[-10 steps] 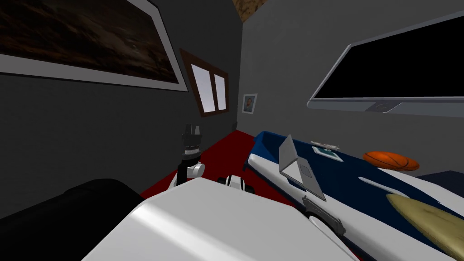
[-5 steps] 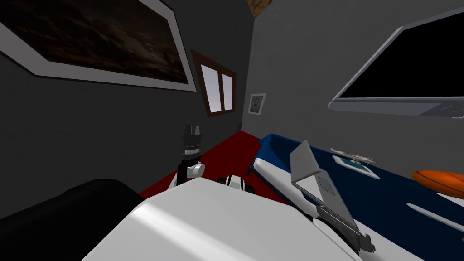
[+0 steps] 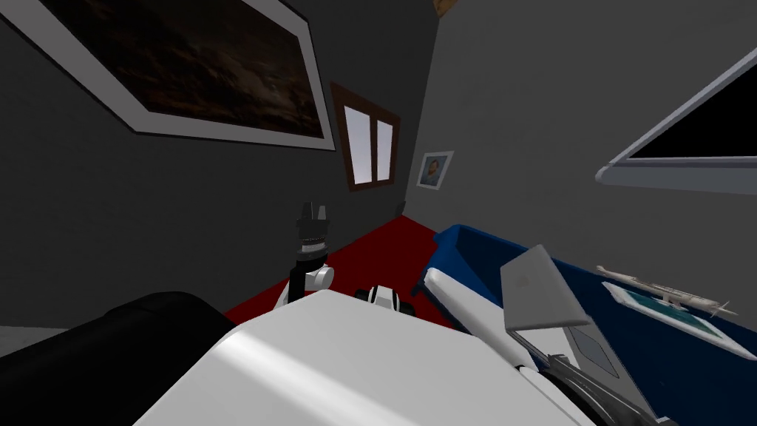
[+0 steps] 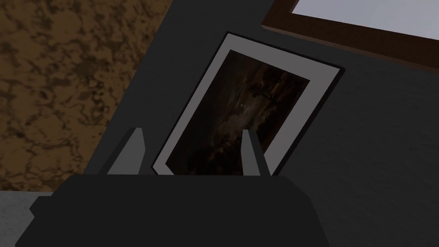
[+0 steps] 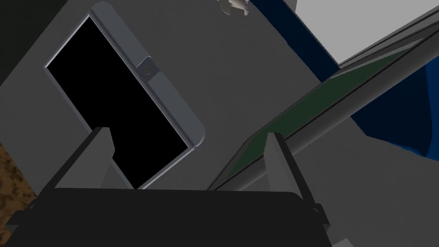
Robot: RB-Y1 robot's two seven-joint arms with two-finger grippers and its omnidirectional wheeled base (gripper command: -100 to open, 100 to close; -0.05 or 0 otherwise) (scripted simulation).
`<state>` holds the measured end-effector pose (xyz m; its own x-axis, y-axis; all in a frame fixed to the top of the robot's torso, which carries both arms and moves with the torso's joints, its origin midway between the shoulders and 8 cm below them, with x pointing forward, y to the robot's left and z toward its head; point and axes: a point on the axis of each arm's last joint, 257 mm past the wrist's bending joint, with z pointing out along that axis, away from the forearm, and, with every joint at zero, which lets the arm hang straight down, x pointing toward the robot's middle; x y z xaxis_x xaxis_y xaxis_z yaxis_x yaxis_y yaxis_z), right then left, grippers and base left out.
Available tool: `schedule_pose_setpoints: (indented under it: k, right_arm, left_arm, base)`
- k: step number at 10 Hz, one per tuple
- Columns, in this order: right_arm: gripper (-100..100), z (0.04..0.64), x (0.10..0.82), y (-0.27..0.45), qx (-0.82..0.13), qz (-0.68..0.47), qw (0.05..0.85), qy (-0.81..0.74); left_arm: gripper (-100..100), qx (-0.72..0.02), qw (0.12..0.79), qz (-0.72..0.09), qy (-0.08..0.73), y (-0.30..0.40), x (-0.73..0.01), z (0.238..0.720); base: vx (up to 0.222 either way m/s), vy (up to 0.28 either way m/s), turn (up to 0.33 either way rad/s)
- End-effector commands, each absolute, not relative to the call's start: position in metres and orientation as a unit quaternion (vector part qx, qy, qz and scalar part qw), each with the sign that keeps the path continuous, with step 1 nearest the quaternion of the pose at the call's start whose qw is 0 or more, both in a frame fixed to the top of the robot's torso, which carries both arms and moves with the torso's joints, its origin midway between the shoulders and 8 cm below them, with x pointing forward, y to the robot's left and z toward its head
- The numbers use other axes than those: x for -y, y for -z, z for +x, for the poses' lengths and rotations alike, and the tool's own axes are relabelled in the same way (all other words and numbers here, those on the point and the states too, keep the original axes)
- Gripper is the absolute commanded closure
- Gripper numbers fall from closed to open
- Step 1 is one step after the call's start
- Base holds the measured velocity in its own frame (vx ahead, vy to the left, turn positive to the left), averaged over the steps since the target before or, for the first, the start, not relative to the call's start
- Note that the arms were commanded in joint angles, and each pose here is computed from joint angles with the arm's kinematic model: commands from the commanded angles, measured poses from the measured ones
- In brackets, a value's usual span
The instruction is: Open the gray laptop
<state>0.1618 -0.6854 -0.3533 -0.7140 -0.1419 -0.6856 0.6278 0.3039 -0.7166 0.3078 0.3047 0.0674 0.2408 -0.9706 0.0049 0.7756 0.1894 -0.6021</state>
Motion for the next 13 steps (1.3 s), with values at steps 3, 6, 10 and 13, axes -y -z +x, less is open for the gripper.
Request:
schedule_pose_setpoints:
  k: [3, 6, 10, 13]
  right_arm:
    - [-100, 0.145, 0.716, 0.311, -0.681, 0.127, 0.322, 0.645]
    - [-100, 0.143, 0.724, 0.301, -0.668, 0.116, 0.320, 0.662]
    - [100, 0.157, 0.731, 0.302, -0.677, 0.141, 0.333, 0.641]
    - [100, 0.181, 0.738, 0.303, -0.690, 0.178, 0.356, 0.605]
  left_arm:
    - [0, -0.194, 0.746, -0.251, 0.585, -0.067, -0.305, 0.308]
    - [0, -0.194, 0.746, -0.251, 0.585, -0.067, -0.305, 0.308]
    - [0, -0.194, 0.746, -0.251, 0.585, -0.067, -0.305, 0.308]
    - [0, -0.194, 0.746, -0.251, 0.585, -0.067, -0.305, 0.308]
  base:
    - [0.095, 0.037, 0.169]
    - [0.069, 0.031, 0.128]
    - [-0.050, -0.017, -0.023]
    - [-0.140, -0.057, -0.033]
